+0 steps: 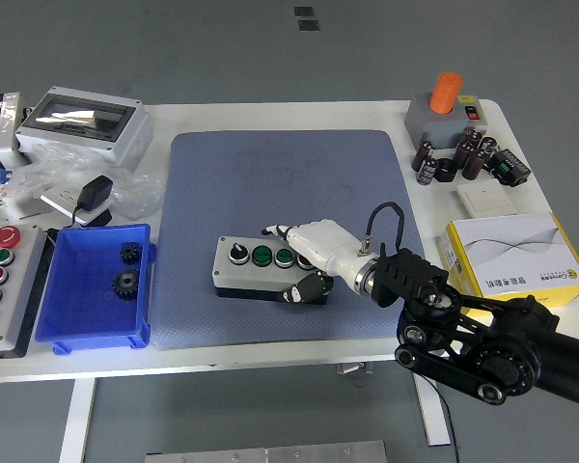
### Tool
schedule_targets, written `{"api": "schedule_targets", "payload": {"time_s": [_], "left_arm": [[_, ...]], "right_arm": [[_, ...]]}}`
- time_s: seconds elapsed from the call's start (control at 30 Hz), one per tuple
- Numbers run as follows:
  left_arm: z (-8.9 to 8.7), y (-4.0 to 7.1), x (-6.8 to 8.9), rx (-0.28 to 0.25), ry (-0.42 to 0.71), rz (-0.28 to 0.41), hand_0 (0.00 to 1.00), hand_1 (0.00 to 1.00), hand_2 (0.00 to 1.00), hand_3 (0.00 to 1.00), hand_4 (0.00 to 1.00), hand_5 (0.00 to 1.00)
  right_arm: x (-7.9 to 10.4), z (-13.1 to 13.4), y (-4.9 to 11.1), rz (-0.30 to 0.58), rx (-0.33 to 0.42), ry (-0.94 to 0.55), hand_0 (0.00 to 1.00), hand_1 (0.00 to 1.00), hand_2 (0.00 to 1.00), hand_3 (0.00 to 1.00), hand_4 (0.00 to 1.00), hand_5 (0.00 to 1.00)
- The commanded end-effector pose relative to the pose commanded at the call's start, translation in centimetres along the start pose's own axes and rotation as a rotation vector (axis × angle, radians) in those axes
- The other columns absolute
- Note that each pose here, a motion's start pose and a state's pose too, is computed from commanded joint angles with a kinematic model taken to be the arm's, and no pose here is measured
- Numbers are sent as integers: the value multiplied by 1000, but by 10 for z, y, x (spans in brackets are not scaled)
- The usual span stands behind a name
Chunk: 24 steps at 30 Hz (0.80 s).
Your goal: Pick up the button,place it on the desk,press the button,press the button
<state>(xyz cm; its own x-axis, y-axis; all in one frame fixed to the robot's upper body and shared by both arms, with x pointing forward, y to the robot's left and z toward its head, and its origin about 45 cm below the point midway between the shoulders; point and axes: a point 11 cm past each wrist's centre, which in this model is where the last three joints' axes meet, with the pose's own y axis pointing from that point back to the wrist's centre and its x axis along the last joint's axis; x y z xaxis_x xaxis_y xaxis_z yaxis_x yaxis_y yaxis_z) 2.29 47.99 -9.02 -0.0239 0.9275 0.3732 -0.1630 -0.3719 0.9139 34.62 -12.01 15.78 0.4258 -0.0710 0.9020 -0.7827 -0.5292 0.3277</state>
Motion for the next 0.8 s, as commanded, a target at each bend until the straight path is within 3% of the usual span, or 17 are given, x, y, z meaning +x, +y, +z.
{"api": "schedule_targets", "payload": {"time_s": [0.17,0.2,0.37,0.4,0.57,0.6,0.77,0.8], "left_arm": [[0,0,0,1,0,-1,736,742,592,591,526,169],[0,0,0,1,0,-1,736,741,592,592,530,169],[0,0,-1,0,1,-2,736,741,592,592,530,169],[0,0,-1,-1,1,-2,737,742,593,593,535,169],[1,0,-1,-2,1,-2,737,742,593,593,535,169],[1,0,-1,-2,1,-1,737,742,594,594,541,172],[1,0,0,-1,0,0,737,742,594,594,541,172],[1,0,0,-1,0,0,737,742,595,596,544,169]], "right_arm": [[0,1,0,27,-2,-19,610,681,752,932,922,244],[-1,1,0,29,-2,-20,508,528,544,774,740,81],[-5,3,0,26,-10,-12,508,528,544,774,740,81],[-6,3,0,26,-12,-12,369,410,412,543,634,75],[-4,6,-1,37,-23,-9,369,410,412,543,634,75],[-4,7,-1,41,-25,-9,310,374,366,384,624,50],[18,15,-9,117,-60,-24,310,374,366,384,624,50],[23,18,-11,136,-73,-30,268,349,344,331,544,38]]}}
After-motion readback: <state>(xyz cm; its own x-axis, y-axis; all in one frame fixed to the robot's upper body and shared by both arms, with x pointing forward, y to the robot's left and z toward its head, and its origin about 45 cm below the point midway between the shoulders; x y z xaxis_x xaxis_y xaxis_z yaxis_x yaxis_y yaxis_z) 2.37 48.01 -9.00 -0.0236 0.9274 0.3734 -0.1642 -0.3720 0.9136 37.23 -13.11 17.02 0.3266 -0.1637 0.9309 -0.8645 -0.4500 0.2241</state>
